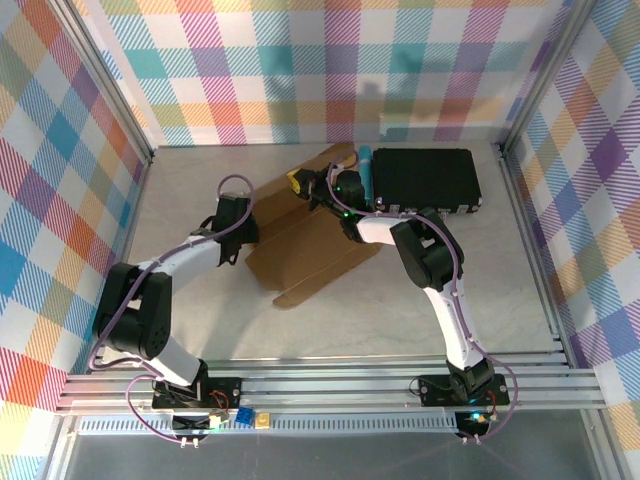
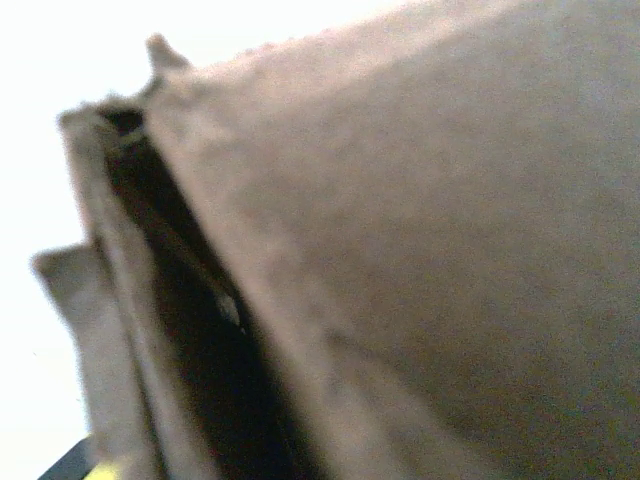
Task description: Fold the paper box
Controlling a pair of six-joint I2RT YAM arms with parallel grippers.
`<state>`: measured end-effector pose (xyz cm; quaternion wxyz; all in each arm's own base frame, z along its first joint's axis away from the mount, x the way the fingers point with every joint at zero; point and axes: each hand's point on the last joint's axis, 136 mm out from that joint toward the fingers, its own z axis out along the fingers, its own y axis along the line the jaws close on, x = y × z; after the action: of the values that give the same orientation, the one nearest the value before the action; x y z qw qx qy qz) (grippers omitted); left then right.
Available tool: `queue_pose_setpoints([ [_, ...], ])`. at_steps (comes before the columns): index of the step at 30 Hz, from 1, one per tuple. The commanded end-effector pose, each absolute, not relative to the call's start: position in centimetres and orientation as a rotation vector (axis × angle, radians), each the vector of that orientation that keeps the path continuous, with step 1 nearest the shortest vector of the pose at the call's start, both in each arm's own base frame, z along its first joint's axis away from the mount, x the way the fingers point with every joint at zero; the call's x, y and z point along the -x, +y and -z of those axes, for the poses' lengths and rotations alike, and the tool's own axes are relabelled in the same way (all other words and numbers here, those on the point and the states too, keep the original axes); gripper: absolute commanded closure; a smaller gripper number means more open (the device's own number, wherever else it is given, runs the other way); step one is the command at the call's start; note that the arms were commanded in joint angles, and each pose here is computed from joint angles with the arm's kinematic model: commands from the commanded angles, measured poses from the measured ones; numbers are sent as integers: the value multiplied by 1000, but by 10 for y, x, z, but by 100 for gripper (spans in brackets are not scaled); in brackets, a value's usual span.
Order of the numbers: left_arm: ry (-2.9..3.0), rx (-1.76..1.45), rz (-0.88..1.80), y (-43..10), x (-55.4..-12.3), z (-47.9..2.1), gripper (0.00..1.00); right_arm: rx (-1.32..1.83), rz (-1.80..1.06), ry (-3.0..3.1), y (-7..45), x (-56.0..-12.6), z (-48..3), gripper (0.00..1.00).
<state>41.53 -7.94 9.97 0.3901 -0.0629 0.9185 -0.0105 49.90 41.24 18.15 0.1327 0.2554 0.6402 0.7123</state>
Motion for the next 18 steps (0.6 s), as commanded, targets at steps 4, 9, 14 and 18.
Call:
queue_pose_setpoints([
  [4, 2357, 215, -50, -77, -421, -92, 84, -736, -2094, 1923, 423, -491, -171, 100],
  [9, 2377, 241, -92, -73, -422, -89, 97, -740, -2093, 1925, 424, -491, -171, 100],
  [14, 2399, 299, -208, -60, -419, -89, 100, -757, -2085, 1931, 424, -491, -172, 100],
  [18, 2429, 345, -331, -47, -412, -87, 100, -797, -2069, 1942, 424, -491, -172, 100],
])
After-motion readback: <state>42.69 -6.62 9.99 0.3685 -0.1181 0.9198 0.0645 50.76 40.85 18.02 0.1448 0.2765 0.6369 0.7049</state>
